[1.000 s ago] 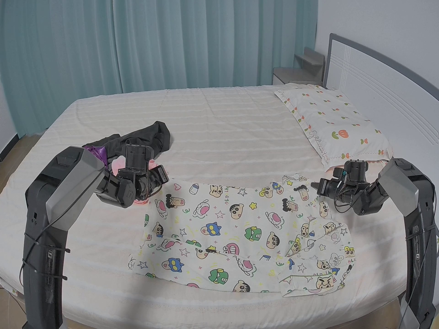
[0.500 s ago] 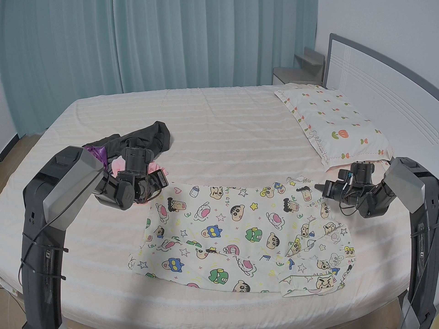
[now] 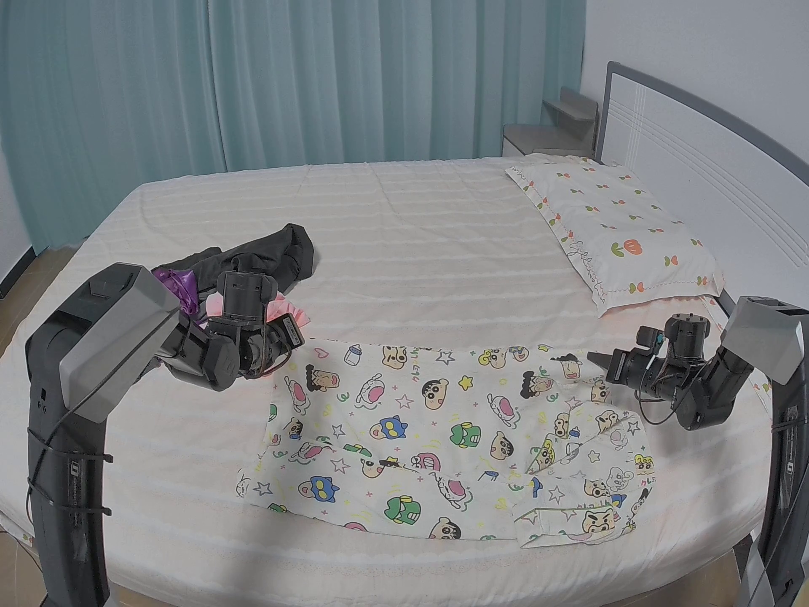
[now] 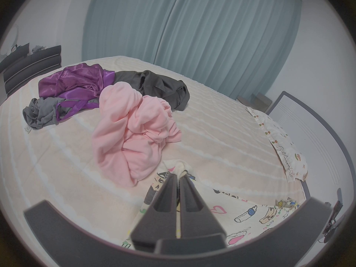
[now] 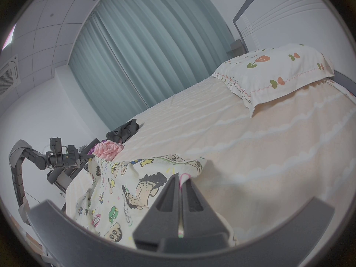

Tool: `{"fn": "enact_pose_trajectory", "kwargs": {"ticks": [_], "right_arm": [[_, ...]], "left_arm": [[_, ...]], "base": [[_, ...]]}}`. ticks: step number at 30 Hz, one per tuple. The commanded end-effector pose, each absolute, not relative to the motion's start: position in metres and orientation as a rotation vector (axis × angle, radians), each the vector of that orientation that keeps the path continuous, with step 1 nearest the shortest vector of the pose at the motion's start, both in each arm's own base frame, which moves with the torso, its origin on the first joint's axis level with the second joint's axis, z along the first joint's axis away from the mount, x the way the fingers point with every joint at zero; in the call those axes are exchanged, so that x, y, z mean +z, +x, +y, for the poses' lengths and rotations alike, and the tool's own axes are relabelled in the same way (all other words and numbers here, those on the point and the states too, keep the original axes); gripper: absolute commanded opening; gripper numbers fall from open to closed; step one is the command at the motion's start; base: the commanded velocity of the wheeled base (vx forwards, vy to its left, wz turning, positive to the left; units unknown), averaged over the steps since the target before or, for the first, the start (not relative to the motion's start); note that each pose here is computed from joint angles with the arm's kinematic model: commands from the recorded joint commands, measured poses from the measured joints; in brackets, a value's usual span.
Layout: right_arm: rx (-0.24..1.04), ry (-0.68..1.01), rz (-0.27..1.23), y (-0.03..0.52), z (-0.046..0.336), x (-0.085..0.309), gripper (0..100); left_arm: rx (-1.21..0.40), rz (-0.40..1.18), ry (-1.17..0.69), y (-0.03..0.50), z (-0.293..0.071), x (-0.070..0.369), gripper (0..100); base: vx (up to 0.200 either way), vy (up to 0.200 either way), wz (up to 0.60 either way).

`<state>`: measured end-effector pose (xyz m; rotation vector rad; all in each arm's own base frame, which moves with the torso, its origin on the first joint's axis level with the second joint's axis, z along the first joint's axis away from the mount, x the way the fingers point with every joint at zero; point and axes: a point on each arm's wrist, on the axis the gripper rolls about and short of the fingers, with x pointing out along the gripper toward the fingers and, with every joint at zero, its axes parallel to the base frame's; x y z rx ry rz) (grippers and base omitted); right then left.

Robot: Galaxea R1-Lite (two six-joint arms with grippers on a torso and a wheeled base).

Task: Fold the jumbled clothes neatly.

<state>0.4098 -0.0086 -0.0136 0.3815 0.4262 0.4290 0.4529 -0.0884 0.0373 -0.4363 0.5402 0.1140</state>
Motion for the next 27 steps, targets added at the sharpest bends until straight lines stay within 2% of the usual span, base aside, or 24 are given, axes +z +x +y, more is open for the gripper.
{"fn": "enact_pose_trajectory", "kwargs": {"ticks": [1,19,27], "right_arm": [[0.458,0.38,0.415,0.387,-0.006,-0.001,0],[0.512,0.368,0.484,0.313,0.0,-0.021,0],[0.52,0.369,0.528,0.288,0.0,-0.028,0]], "left_arm": [[0.12,0.551,-0.441,0.438,-0.086,0.045,0],[0.118,0.606,-0.429,0.398,-0.078,0.032,0],[0.073,0.678,-0.423,0.374,-0.075,0.03,0]], "base": [[0.0,0.0,0.0],[0.0,0.0,0.0],[0.0,0.0,0.0]]}}
